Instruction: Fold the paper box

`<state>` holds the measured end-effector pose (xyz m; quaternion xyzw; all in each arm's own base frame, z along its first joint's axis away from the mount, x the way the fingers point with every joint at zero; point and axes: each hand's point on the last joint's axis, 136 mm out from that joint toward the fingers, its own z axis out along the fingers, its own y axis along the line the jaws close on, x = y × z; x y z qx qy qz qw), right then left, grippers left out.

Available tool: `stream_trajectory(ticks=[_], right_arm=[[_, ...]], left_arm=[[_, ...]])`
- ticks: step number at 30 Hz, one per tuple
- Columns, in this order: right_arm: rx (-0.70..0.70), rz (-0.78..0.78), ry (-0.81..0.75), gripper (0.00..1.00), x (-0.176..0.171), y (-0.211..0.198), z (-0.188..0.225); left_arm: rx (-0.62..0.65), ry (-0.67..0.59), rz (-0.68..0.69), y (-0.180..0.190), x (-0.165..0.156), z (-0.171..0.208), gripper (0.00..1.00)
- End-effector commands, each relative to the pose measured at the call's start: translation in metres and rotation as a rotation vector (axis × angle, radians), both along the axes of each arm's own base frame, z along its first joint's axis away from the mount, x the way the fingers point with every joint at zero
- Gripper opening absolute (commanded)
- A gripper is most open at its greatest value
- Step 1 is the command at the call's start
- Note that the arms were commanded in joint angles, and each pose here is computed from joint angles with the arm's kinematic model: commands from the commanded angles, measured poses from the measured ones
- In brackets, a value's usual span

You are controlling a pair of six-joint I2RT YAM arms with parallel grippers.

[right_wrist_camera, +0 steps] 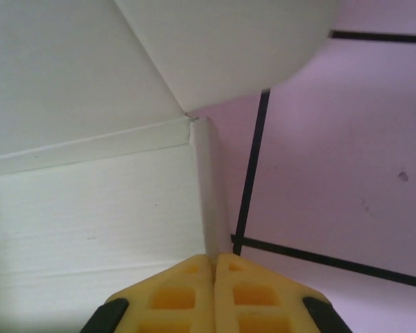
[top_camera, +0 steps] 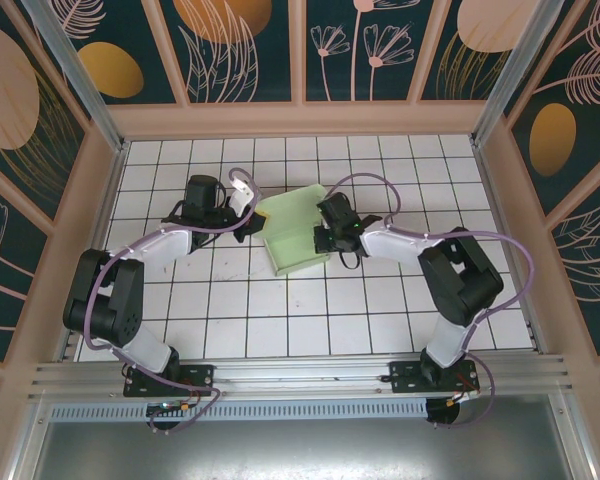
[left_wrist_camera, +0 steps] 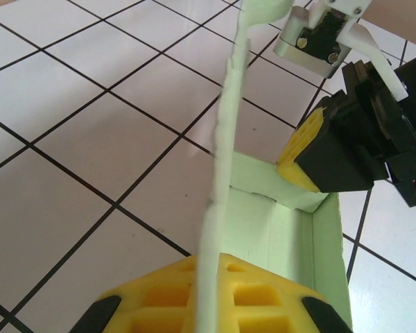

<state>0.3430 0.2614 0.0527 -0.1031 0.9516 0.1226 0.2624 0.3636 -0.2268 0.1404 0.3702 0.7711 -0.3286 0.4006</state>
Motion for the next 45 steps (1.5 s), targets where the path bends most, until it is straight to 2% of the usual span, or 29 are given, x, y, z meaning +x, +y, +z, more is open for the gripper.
stream_trajectory(ticks=[1,4,8,16,24,26,28,32,34,45], right_arm=[[-0.288,-0.046,0.027,0.05,-0.012,-0.032,-0.033],[-0.419,-0.039,-0.001,0.04,-0.012,-0.036,-0.037],[-0.509,-0.040,-0.026,0.03,-0.011,-0.037,-0.038],[-0.622,-0.018,-0.051,0.01,-0.009,-0.044,-0.042],[-0.720,0.042,-0.013,0.03,-0.018,-0.048,-0.068],[-0.660,0.045,-0.010,0.06,-0.019,-0.040,-0.066],[-0.543,0.036,-0.009,0.10,-0.017,-0.028,-0.059],[-0.295,0.029,-0.048,0.16,-0.008,-0.006,-0.027],[-0.222,0.025,-0.076,0.21,-0.002,0.000,-0.013],[-0.050,0.018,-0.149,0.47,0.004,0.007,0.026]], left_arm=[[-0.021,0.015,-0.051,-0.008,-0.005,0.002,0.07],[-0.022,0.018,-0.052,-0.008,-0.005,0.001,0.07],[-0.021,0.019,-0.053,-0.008,-0.005,0.001,0.06],[-0.020,0.022,-0.052,-0.008,-0.005,0.000,0.01],[-0.024,0.019,-0.054,-0.009,-0.005,0.001,0.04],[-0.024,0.017,-0.053,-0.009,-0.005,0.002,0.04],[-0.023,0.019,-0.052,-0.008,-0.005,0.001,0.04],[-0.021,0.019,-0.052,-0.008,-0.006,0.002,0.04],[-0.018,0.021,-0.049,-0.007,-0.006,0.002,0.04],[-0.012,0.018,-0.052,-0.007,-0.006,0.001,0.05]])
